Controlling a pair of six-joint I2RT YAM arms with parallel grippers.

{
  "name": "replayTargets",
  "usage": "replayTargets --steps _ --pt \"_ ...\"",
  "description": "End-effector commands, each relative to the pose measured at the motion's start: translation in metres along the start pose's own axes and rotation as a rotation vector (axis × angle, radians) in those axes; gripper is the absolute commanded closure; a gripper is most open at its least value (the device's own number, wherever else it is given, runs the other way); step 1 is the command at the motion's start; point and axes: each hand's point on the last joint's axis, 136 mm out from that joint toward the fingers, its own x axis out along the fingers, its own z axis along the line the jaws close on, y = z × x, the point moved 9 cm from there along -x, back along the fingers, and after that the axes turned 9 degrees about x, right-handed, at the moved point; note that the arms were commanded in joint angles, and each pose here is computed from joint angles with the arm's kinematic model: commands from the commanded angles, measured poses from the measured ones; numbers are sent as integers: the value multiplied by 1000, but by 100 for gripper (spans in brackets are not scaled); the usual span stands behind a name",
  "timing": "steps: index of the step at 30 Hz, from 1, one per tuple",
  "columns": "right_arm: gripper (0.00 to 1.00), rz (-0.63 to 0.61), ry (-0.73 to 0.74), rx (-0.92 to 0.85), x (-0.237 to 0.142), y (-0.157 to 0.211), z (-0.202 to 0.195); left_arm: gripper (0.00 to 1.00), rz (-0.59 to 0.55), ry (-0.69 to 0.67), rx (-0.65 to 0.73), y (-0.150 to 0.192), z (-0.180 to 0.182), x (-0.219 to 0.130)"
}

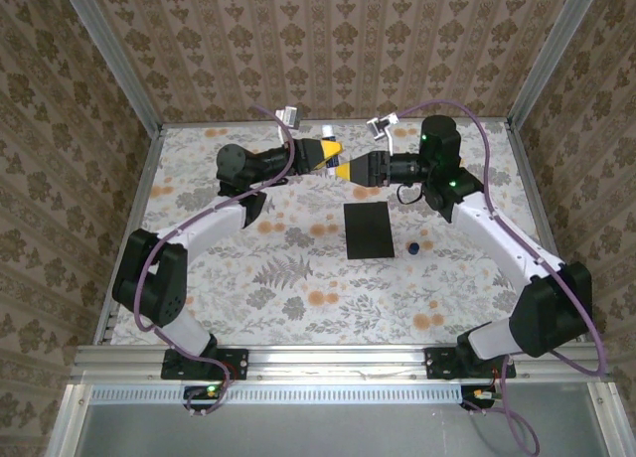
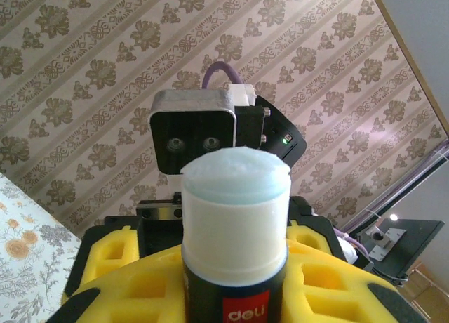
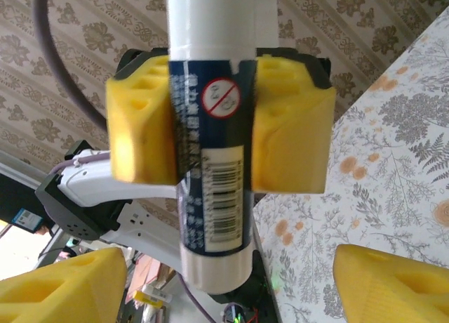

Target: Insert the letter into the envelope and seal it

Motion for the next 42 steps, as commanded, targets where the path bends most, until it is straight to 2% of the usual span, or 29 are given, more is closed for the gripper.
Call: replayTargets --steps 1,7,19,31,42 --pt "24 -12 -35 -42 6 -10 11 100 -32 40 61 -6 -17 2" --pt "42 -8 -49 -28 12 -12 9 100 -44 36 65 -6 -17 2" --pt "64 -16 -48 -24 13 -12 10 100 -61 25 57 -6 -15 1" --pt "73 -50 -15 -27 12 -15 14 100 -62 -21 36 -4 -10 1" --pt "78 -108 171 -70 13 -10 22 100 -68 -142 4 1 -8 10"
